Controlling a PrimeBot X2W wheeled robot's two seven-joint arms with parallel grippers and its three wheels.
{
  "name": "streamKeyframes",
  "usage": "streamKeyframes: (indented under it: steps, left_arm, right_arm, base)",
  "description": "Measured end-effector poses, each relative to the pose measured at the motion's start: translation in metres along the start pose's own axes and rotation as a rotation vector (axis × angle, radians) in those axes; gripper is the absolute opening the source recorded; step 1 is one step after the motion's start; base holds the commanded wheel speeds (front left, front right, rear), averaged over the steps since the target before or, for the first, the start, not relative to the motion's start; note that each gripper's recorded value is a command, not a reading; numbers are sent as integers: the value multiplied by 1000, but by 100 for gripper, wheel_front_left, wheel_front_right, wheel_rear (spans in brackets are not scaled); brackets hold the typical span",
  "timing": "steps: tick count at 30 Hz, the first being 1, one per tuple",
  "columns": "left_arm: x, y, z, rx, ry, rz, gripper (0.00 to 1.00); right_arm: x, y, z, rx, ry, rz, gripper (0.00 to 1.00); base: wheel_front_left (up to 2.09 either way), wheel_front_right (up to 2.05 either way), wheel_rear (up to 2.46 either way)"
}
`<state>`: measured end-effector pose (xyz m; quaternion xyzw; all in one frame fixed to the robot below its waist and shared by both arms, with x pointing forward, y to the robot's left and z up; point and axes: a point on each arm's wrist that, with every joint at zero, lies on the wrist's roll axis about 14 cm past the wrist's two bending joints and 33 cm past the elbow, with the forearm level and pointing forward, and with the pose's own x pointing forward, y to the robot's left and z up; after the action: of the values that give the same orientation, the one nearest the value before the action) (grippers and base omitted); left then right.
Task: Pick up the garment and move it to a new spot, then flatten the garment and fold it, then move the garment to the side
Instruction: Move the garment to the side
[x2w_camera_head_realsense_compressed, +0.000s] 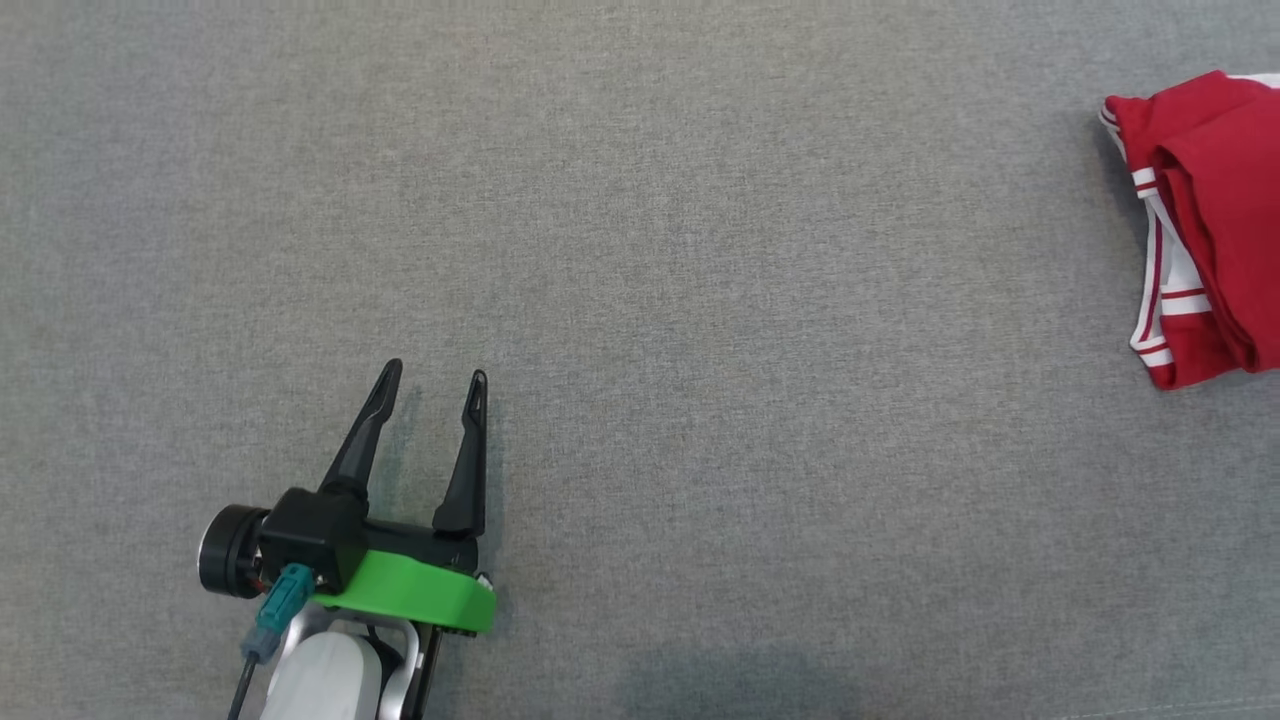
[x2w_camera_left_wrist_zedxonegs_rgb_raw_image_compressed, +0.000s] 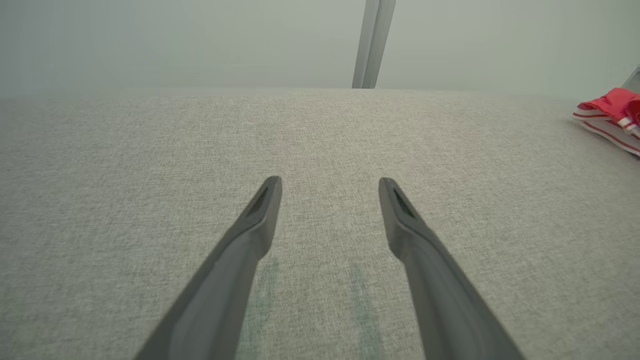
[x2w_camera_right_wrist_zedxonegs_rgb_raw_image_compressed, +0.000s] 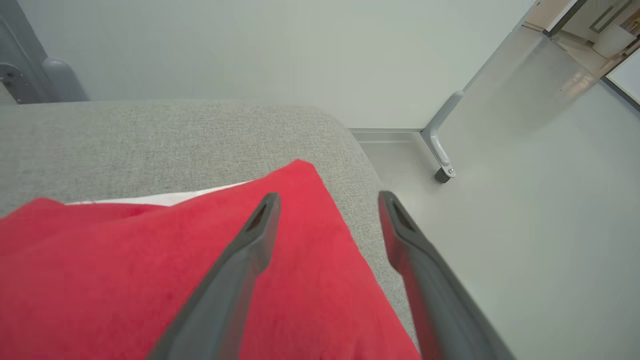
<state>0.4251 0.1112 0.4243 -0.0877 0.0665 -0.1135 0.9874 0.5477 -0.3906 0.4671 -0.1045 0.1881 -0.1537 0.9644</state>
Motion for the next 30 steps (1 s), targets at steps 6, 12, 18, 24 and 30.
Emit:
streamKeyframes:
  steps: [6, 12, 18, 24, 30]
  left_arm:
    - [0, 1, 16, -7, -43, 6, 100]
    - [-6, 12, 31, -20, -78, 62, 100]
    - [-13, 17, 55, -68, -147, 112, 100]
    - [-26, 16, 59, -64, -154, 138, 100]
    - [-36, 17, 61, -63, -159, 159, 100]
  right_arm:
    - [-14, 32, 50, 10, -178, 98, 100]
    - [-49, 61, 98, 59, -381, 201, 100]
    - [-95, 92, 116, 142, -507, 299, 100]
    - [-143, 122, 109, 245, -577, 363, 100]
    - [-184, 155, 78, 303, -566, 422, 100]
  base:
    - [0, 0, 0]
    - [0, 0, 0]
    - [0, 0, 0]
    - [0, 0, 0]
    - [0, 0, 0]
